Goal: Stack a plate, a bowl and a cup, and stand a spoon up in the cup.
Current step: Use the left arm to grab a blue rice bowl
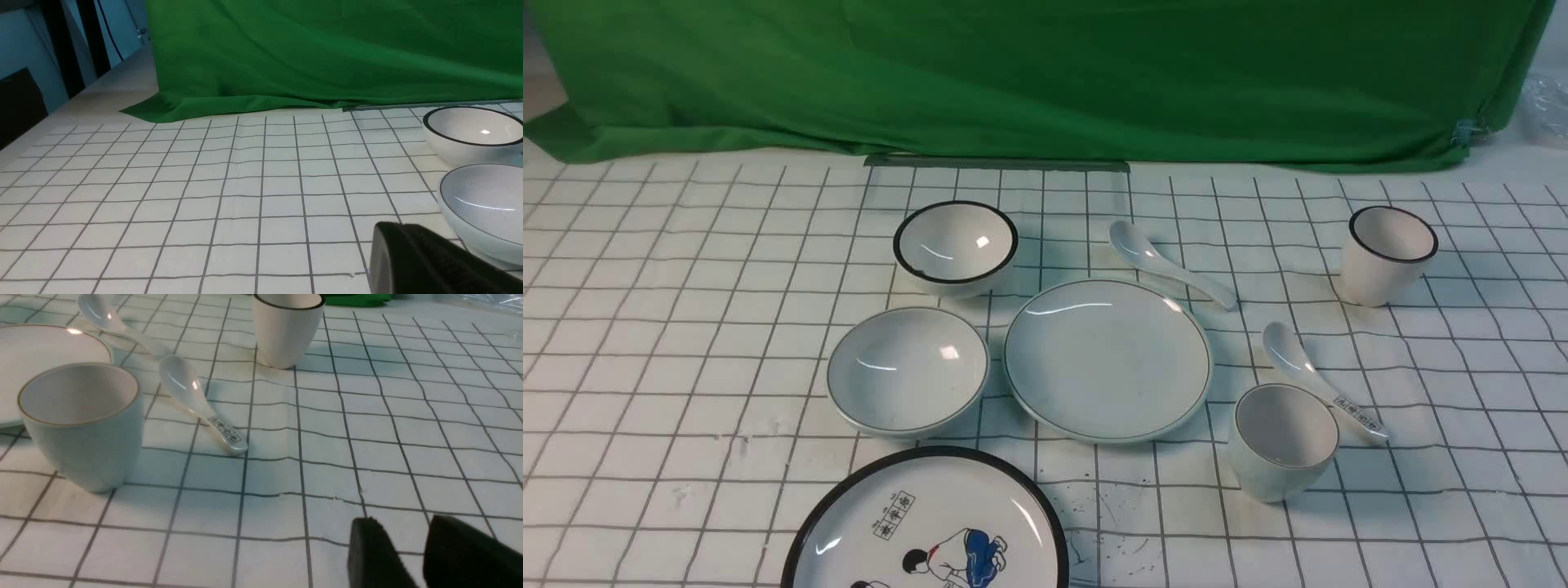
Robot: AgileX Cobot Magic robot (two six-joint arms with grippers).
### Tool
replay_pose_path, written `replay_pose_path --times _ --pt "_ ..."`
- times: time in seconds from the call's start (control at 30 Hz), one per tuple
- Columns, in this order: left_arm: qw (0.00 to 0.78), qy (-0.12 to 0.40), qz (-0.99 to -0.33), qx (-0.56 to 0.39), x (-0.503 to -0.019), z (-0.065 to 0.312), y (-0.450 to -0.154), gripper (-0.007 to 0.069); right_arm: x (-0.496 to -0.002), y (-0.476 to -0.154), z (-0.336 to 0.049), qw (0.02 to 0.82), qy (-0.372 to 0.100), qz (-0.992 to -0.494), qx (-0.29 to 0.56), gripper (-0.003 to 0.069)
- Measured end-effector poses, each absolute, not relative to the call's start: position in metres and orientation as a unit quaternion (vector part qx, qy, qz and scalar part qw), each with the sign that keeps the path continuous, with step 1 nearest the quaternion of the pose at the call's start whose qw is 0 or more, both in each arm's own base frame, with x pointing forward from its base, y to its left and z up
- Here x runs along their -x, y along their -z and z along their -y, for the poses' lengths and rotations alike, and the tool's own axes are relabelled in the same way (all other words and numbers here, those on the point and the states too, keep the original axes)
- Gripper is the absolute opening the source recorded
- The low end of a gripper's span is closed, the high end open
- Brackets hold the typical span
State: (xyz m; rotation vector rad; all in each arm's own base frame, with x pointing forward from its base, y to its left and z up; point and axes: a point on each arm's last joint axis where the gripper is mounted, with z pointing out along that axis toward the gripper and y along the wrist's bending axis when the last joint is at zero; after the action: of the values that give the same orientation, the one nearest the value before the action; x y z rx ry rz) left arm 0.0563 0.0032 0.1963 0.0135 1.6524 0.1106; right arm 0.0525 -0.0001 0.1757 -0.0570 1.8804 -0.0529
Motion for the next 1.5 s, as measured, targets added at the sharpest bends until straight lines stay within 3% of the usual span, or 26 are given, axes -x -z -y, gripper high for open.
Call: replay_pose_path --times 0.2,0.3,0.33,0.43,0.63,0.73,0.77,0.87,0.93,0.97,1.03,1.17,1.3,1.4,1.5 --pt "0.68 -0.054 -0.731 -0.009 -0.056 -0.003 -0.197 0.0006 -0.052 -0.176 0.0 0.589 0.023 -0.807 0.024 0.0239" --pt "0.707 -0.011 -0.707 0.036 -0.057 -0.003 -0.203 0.0006 -0.052 -0.176 0.0 0.589 0.023 -0.807 0.024 0.0239" --pt "0.728 0.039 -0.679 0.087 -0.056 -0.004 -0.209 0.0006 -0.052 -0.176 0.0 0.589 0.023 -0.807 0.024 0.0239" --pt "0.757 0.118 -0.621 0.167 -0.055 -0.007 -0.219 0.0006 -0.052 -0.176 0.0 0.589 0.023 -0.807 0.024 0.0239" --pt "0.792 0.145 -0.558 0.2 -0.051 -0.012 -0.231 0.0006 -0.053 -0.177 0.0 0.593 0.023 -0.804 0.024 0.0239" --pt "0.811 0.176 -0.511 0.225 -0.048 -0.014 -0.238 0.0006 -0.054 -0.179 0.0 0.605 0.024 -0.796 0.024 0.0239" --pt "0.822 0.208 -0.471 0.243 -0.045 -0.016 -0.243 0.0006 -0.054 -0.18 0.0 0.609 0.021 -0.793 0.021 0.0239" --pt "0.845 0.247 -0.407 0.245 -0.039 -0.017 -0.257 0.0006 -0.055 -0.185 -0.001 0.633 -0.015 -0.774 -0.018 0.0239" --pt "0.847 0.289 -0.386 0.223 -0.028 -0.011 -0.3 0.0006 -0.057 -0.199 -0.001 0.673 -0.142 -0.711 -0.146 0.0239" --pt "0.835 0.288 -0.416 0.217 -0.029 -0.008 -0.316 0.0006 -0.057 -0.204 -0.001 0.679 -0.2 -0.677 -0.2 0.0239" --pt "0.798 0.257 -0.504 0.208 -0.033 -0.003 -0.355 0.0006 -0.056 -0.212 0.001 0.689 -0.266 -0.623 -0.256 0.0239" --pt "0.691 0.17 -0.678 0.184 -0.059 0.0 -0.393 0.0006 -0.056 -0.216 0.002 0.697 -0.287 -0.599 -0.27 0.0239" --pt "0.546 0.152 -0.812 0.138 -0.103 0.007 -0.391 0.0006 -0.056 -0.217 0.003 0.7 -0.293 -0.591 -0.274 0.0239" --pt "0.483 0.155 -0.856 0.103 -0.128 0.011 -0.383 0.0006 -0.056 -0.216 0.002 0.691 -0.303 -0.592 -0.283 0.0236" --pt "0.392 0.155 -0.904 0.071 -0.17 0.012 -0.356 0.0006 -0.055 -0.22 -0.002 0.663 -0.314 -0.618 -0.282 0.021"
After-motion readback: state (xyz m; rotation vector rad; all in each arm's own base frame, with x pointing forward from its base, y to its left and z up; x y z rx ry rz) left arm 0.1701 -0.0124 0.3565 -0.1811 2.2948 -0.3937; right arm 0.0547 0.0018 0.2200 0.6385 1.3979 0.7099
